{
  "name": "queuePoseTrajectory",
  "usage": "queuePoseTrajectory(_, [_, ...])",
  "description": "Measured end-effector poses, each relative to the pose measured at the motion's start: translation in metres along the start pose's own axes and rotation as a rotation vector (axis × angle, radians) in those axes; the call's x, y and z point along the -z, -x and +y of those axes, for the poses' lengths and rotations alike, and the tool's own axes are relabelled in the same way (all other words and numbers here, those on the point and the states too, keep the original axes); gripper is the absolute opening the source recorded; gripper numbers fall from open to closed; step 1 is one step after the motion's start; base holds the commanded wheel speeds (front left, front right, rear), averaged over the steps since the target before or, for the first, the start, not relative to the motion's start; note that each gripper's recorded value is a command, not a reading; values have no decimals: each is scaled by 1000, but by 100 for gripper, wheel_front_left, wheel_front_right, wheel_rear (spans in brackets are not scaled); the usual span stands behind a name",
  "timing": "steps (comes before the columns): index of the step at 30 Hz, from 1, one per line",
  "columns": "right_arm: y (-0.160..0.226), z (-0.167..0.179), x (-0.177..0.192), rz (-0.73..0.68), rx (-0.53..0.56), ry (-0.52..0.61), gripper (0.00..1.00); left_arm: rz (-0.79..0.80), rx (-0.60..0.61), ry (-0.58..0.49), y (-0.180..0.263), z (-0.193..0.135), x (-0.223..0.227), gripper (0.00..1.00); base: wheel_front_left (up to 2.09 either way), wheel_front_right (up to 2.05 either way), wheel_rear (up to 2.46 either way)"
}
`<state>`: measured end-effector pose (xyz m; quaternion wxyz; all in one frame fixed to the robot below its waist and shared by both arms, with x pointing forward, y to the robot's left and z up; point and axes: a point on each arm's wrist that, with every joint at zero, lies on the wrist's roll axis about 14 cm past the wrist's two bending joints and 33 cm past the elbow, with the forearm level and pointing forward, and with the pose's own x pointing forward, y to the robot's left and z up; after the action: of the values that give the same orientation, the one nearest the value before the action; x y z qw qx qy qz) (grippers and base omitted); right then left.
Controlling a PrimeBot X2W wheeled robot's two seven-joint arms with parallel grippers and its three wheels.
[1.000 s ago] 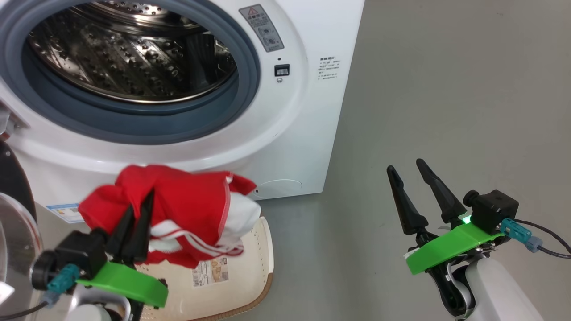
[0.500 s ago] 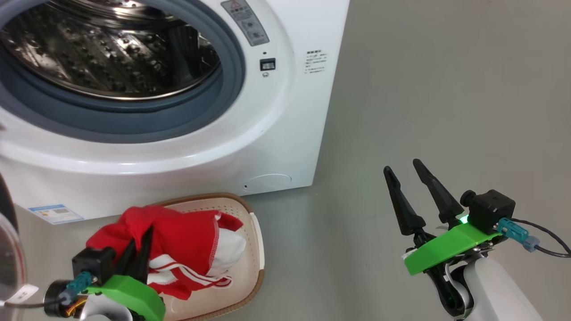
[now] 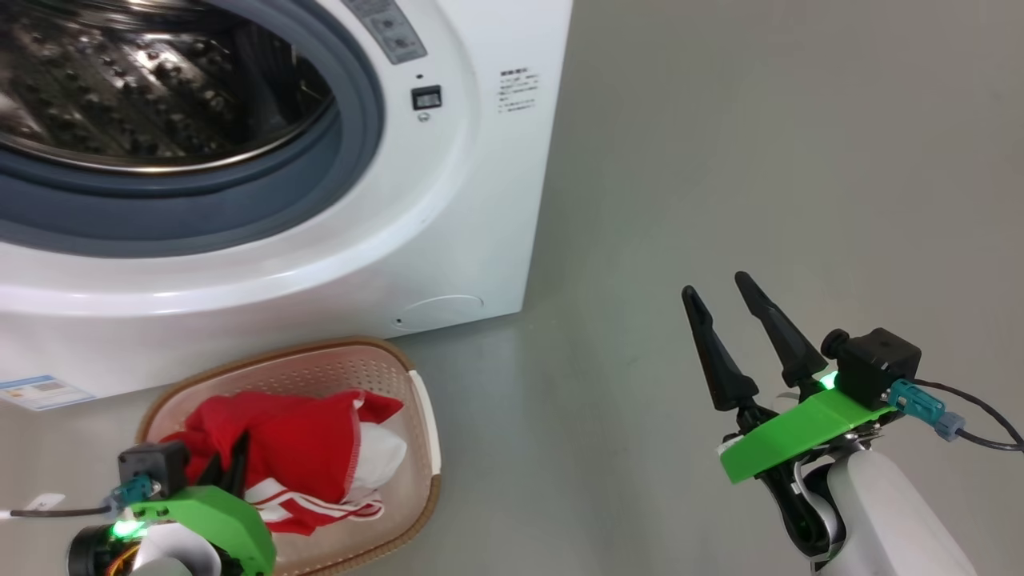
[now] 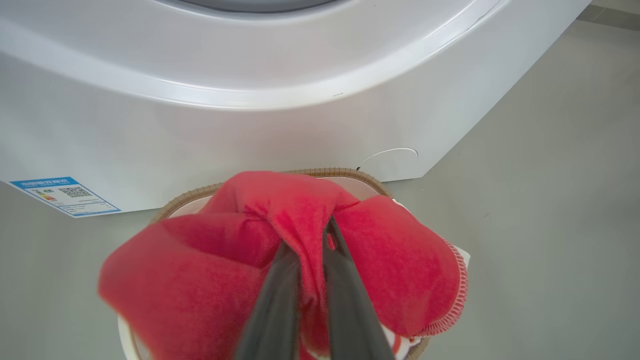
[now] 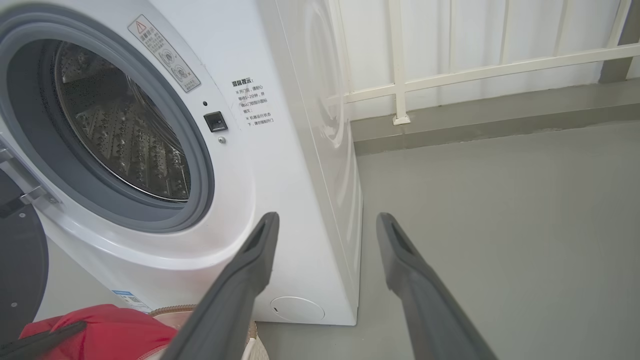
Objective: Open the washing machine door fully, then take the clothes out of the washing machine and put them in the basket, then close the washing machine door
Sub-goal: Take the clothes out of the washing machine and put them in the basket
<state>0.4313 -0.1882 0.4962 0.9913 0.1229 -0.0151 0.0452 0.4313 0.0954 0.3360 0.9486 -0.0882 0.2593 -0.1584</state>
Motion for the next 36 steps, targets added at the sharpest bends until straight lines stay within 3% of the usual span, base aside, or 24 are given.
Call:
queuePoseTrajectory(24, [-9,-24,14,33,65,13,100,206,-45,69,-49,7,48,2,0,0,0])
queuePoseTrajectory(25, [-9,-25,15,34,67,13,100,213,-48,72,-49,8,50,43,0,0,0])
queuePoseTrajectory(26, [-9,-25,16,36,68,13,100,220,-50,71,-49,8,52,100,0,0,0])
queuePoseTrajectory(36, [-10,-22,13,27,64,7,100,206,-50,63,-48,11,46,100,0,0,0])
